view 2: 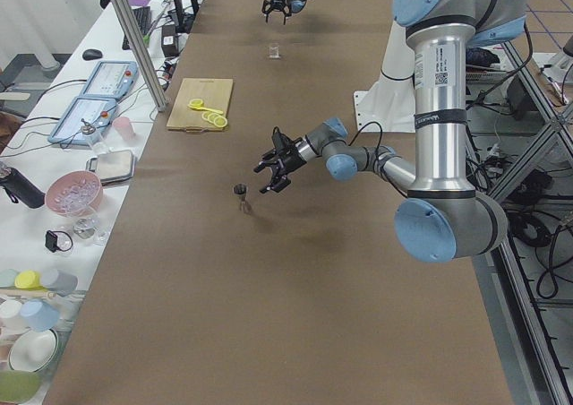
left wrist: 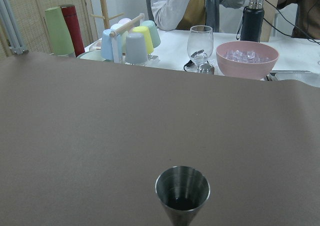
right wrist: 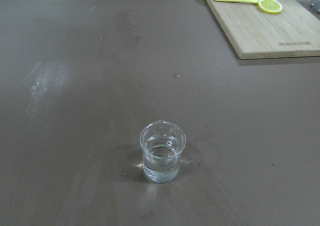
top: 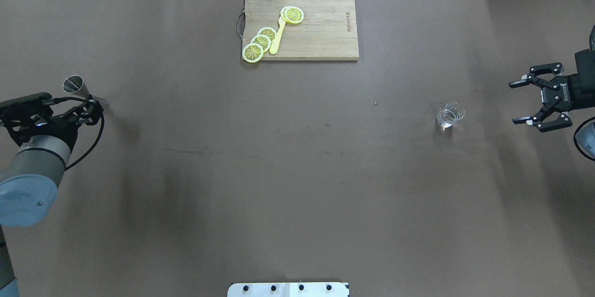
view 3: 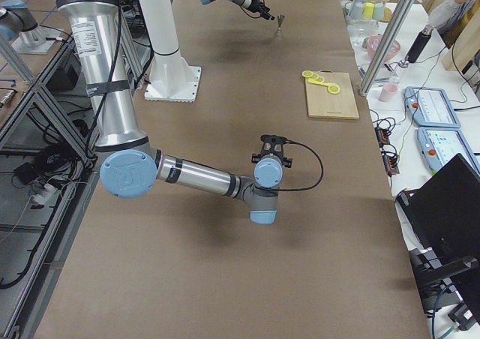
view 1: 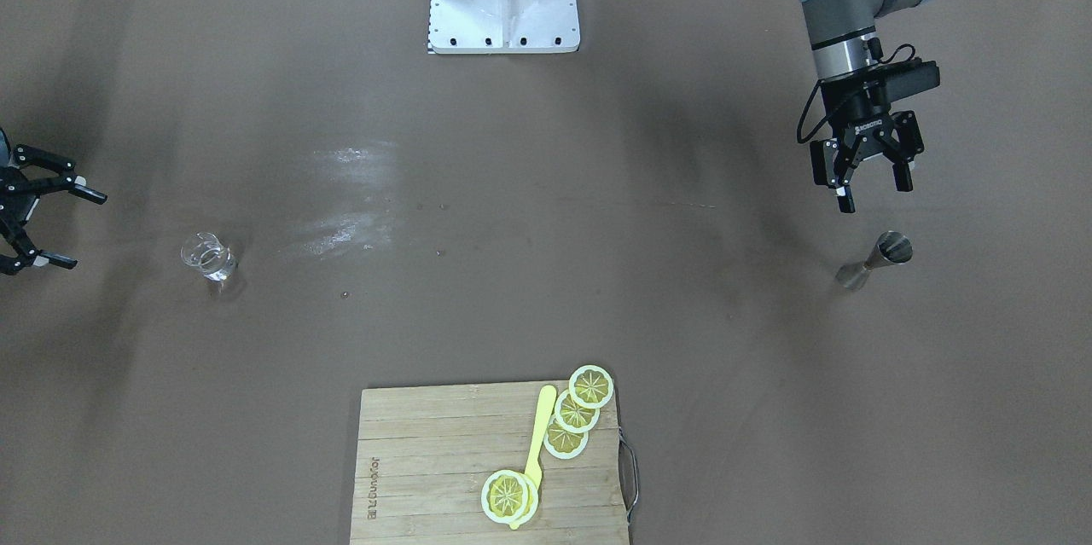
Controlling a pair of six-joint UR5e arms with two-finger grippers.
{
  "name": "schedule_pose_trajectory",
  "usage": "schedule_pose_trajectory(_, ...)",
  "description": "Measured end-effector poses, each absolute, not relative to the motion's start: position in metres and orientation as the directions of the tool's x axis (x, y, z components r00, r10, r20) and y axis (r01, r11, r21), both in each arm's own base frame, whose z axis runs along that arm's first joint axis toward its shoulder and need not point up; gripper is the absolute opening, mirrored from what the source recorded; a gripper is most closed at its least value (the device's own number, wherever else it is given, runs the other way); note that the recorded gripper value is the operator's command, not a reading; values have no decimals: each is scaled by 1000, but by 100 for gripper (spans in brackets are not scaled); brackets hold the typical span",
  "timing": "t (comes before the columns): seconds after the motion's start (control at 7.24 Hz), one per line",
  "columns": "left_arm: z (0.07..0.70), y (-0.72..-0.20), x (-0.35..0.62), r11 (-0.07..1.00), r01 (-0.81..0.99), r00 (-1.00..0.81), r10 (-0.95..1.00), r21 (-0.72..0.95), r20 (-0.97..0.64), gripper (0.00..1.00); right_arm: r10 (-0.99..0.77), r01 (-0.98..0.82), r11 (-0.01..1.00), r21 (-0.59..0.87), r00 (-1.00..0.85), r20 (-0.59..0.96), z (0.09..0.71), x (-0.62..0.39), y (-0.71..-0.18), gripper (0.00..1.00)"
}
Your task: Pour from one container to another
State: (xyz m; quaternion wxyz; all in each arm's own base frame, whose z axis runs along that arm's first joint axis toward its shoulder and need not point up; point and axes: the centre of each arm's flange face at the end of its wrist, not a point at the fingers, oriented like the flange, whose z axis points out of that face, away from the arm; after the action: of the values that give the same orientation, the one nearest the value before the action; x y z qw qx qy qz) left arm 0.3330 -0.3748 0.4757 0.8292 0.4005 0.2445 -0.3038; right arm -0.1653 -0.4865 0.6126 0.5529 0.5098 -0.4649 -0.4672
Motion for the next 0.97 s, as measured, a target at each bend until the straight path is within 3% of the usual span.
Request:
schedule_pose_trajectory(0.41, 492, -376, 351, 476, 683, 719, -303, 554, -626, 97, -996, 62, -20, 998, 81, -25, 614, -202, -481, 97)
schedule_pose_trajectory(0.97, 509, -383, 359, 398, 728, 683, -349, 558, -642, 97, -1000, 60, 4, 998, 17, 3, 606, -232, -506, 97)
